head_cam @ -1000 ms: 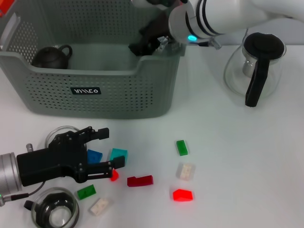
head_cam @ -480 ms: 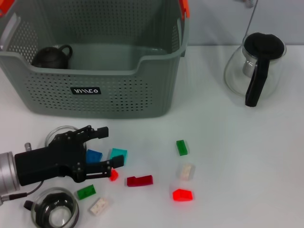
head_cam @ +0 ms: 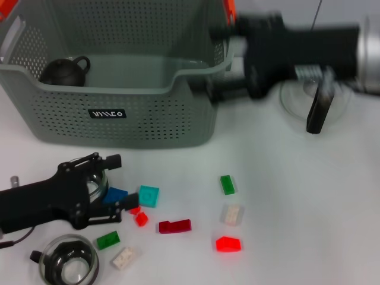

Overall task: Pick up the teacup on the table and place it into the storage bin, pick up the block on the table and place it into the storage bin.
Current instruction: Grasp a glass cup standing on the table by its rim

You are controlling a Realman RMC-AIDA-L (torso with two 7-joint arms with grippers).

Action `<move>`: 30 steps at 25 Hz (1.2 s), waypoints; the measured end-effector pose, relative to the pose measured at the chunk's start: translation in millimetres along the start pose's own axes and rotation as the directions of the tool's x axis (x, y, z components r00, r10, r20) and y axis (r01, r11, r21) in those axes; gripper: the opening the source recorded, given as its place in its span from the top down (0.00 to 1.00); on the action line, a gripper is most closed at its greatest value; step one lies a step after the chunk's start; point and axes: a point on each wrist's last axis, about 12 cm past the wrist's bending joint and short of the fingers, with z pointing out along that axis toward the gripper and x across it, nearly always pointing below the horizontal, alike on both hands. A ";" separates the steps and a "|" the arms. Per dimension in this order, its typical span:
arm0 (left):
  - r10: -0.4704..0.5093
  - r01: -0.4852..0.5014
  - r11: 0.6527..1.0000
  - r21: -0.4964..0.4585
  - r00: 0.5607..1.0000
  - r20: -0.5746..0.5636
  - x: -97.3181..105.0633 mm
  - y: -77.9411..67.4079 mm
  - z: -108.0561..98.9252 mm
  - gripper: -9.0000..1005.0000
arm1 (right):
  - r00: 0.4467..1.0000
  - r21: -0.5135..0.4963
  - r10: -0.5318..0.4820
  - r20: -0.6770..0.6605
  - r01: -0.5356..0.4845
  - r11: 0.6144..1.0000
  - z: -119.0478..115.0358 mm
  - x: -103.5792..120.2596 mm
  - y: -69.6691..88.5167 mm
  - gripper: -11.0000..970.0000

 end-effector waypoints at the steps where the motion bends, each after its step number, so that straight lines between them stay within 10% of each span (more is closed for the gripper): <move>1: 0.000 0.000 1.000 0.000 1.000 0.000 0.0 0.0 0.0 0.18 | 1.000 -0.037 -0.005 -0.014 0.004 0.999 -5.1 10.4 3.7 0.02; 15: 0.151 -0.145 0.989 0.044 0.938 -0.311 -41.6 -20.6 -69.3 0.18 | 0.980 -0.215 0.189 -0.064 -0.199 0.956 12.5 87.8 13.1 0.02; 30: 0.036 0.013 0.997 0.075 0.784 -0.620 -65.0 -48.3 -36.7 0.19 | 0.972 -0.281 0.200 -0.121 -0.226 0.933 55.9 93.2 7.1 0.02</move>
